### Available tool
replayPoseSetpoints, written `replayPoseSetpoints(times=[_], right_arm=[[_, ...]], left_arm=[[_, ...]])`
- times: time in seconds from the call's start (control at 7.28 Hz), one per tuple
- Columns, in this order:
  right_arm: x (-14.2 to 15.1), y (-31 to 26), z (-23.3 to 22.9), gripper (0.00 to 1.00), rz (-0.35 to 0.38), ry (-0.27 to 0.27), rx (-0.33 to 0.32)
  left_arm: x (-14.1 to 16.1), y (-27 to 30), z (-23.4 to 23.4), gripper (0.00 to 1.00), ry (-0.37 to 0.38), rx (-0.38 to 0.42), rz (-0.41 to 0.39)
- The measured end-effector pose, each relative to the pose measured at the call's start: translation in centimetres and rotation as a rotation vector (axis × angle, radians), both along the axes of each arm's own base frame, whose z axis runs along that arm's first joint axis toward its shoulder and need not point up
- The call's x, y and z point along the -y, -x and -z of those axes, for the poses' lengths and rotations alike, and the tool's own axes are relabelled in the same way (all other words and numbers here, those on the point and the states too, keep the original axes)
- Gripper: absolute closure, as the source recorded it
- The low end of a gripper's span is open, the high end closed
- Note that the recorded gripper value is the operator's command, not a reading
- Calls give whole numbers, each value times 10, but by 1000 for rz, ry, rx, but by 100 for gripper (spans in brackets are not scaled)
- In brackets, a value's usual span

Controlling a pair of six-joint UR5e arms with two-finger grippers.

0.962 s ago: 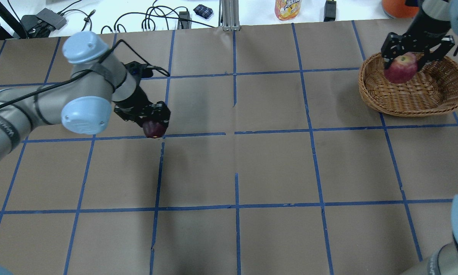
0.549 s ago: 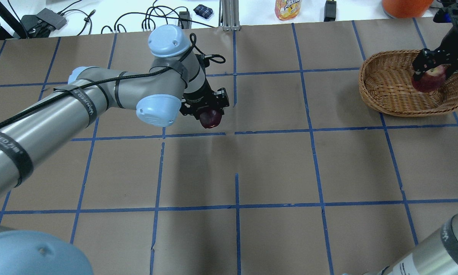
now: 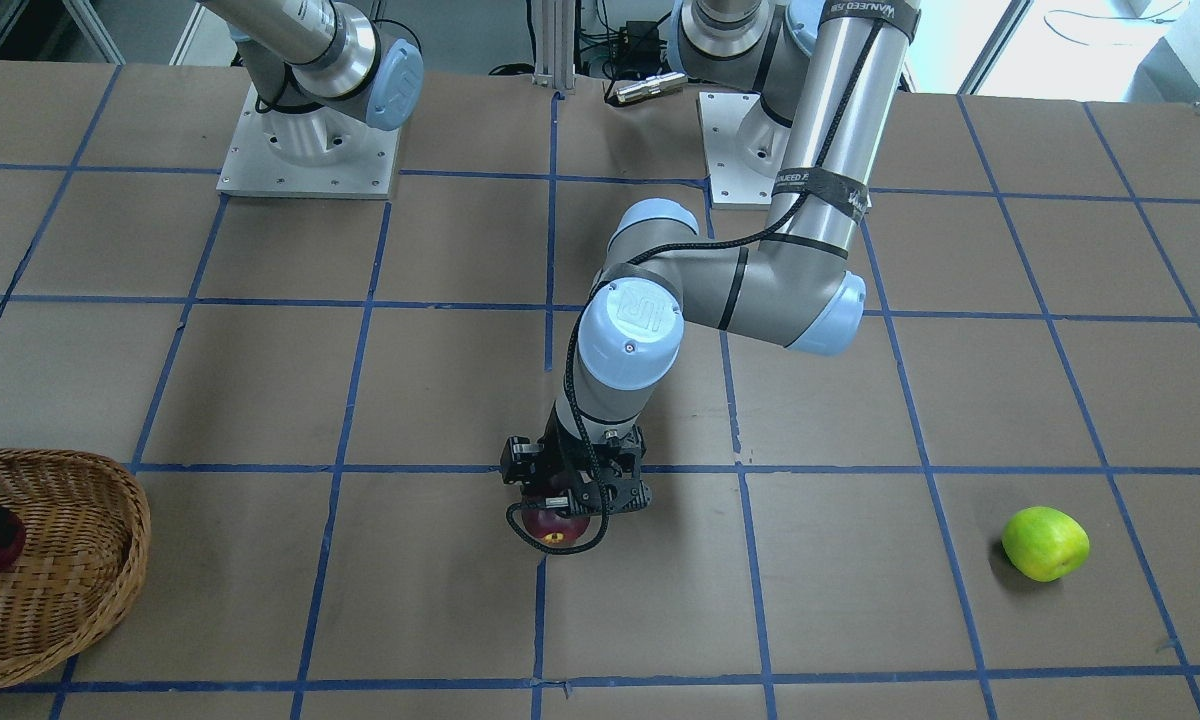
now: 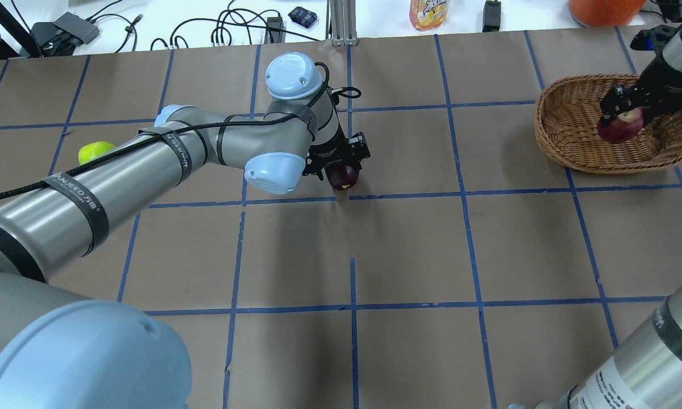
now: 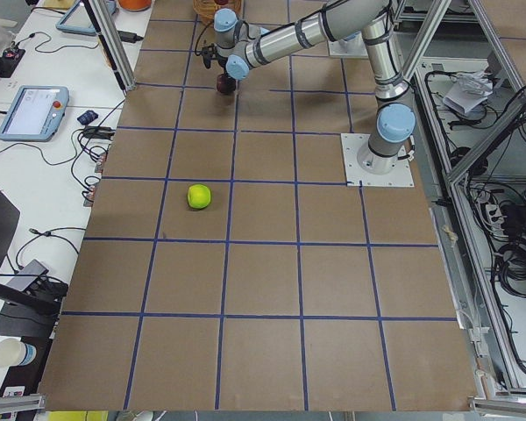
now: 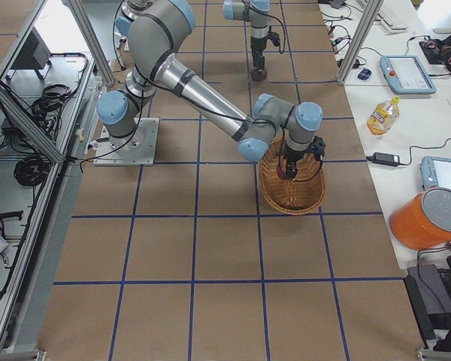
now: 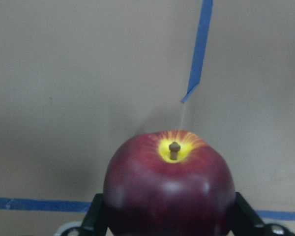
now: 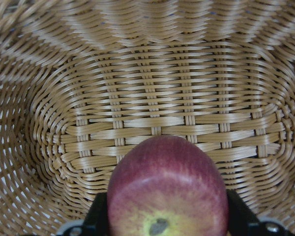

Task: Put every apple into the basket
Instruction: 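Drop red apple into basket with right while left sets dark apple centrally, then move right gripper to the dark apple while left moves to green apple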

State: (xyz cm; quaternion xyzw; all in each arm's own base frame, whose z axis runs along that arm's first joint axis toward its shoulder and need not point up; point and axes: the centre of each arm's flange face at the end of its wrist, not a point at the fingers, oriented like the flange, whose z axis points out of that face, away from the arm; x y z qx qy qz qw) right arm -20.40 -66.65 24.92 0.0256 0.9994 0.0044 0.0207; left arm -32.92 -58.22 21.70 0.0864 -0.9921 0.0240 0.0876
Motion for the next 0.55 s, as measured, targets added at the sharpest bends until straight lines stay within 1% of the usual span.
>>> replayPoseSetpoints(times=[0.14,0.27,0.41,0.55], right_arm=[[2,0,9,1,2,-6,14],[2,0,15,0,2,-13,20],[3,0,18,0,3,-16,20],[3,1,14,0,3,-15,14]], left_arm=[[0,-5,-15,0,22,7,16],[6,-22,-39,0,38,15,35],[15,-57,-68,0,26,30,57],[22,-105,-96,0,-4,52,110]])
